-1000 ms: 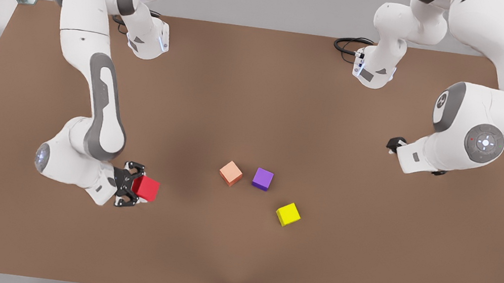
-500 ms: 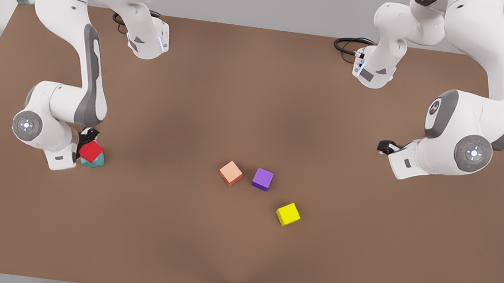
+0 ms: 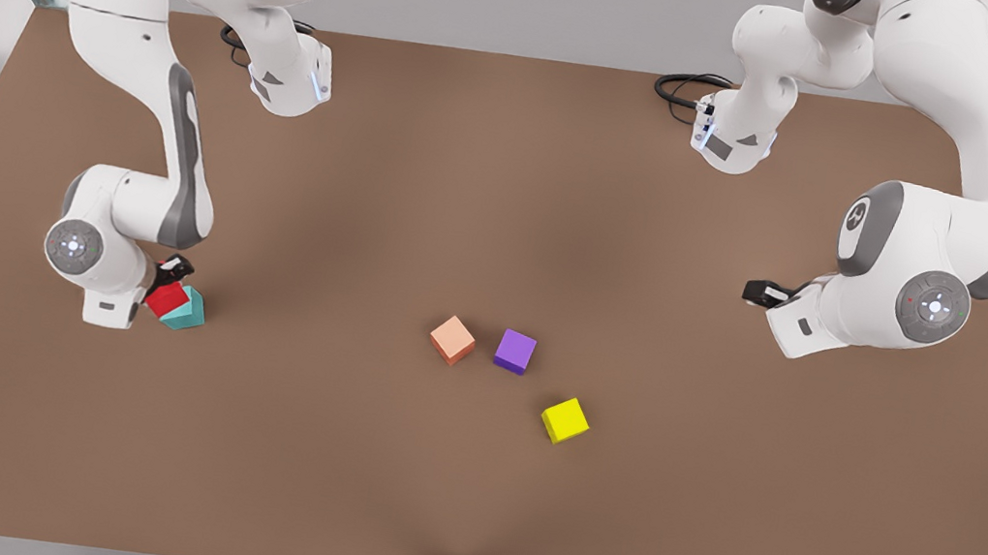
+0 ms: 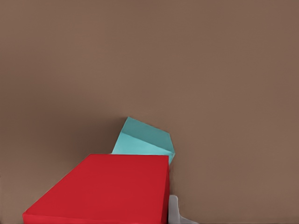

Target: Pick up red wooden cube and pass to hand red wooden cube and place in blue wooden cube

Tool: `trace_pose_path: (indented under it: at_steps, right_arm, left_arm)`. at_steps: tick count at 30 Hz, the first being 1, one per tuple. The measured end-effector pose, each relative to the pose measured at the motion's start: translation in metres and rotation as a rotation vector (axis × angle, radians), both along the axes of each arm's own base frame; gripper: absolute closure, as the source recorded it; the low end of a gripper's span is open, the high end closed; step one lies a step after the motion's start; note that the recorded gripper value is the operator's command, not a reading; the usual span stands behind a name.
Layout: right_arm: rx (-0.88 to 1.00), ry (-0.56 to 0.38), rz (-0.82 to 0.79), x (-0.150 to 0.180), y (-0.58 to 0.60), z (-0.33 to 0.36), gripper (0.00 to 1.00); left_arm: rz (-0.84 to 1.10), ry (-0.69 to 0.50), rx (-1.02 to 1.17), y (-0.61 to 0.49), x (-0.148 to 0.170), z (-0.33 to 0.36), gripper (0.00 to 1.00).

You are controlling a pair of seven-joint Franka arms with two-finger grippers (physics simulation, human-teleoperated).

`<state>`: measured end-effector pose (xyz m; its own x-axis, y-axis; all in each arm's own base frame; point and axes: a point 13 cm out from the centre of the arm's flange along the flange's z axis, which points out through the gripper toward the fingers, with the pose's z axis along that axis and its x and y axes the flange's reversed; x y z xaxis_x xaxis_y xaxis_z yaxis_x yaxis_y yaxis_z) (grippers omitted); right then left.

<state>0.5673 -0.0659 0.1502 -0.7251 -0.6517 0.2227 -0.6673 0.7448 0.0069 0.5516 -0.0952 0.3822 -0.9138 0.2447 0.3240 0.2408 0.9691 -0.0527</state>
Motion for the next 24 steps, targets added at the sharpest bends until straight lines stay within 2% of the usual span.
trace_pose_path:
  at_steps: [19, 20, 21, 24]
  right_arm:
    - [-0.032, 0.020, -0.250, -0.018, -0.007, -0.042, 0.40]
    - [-0.037, 0.018, -0.259, -0.018, -0.009, -0.042, 0.06]
    - [-0.044, 0.015, -0.270, -0.018, -0.010, -0.043, 0.00]
    - [-0.039, 0.020, -0.311, -0.020, -0.009, -0.046, 0.00]
  left_arm:
    - [0.023, 0.026, 0.009, 0.001, -0.006, -0.001, 0.00]
    - [0.024, 0.028, 0.010, 0.001, -0.006, -0.002, 0.00]
    - [0.025, 0.030, 0.010, 0.002, -0.006, -0.002, 0.00]
    - [0.027, 0.032, 0.012, 0.002, -0.006, -0.003, 0.00]
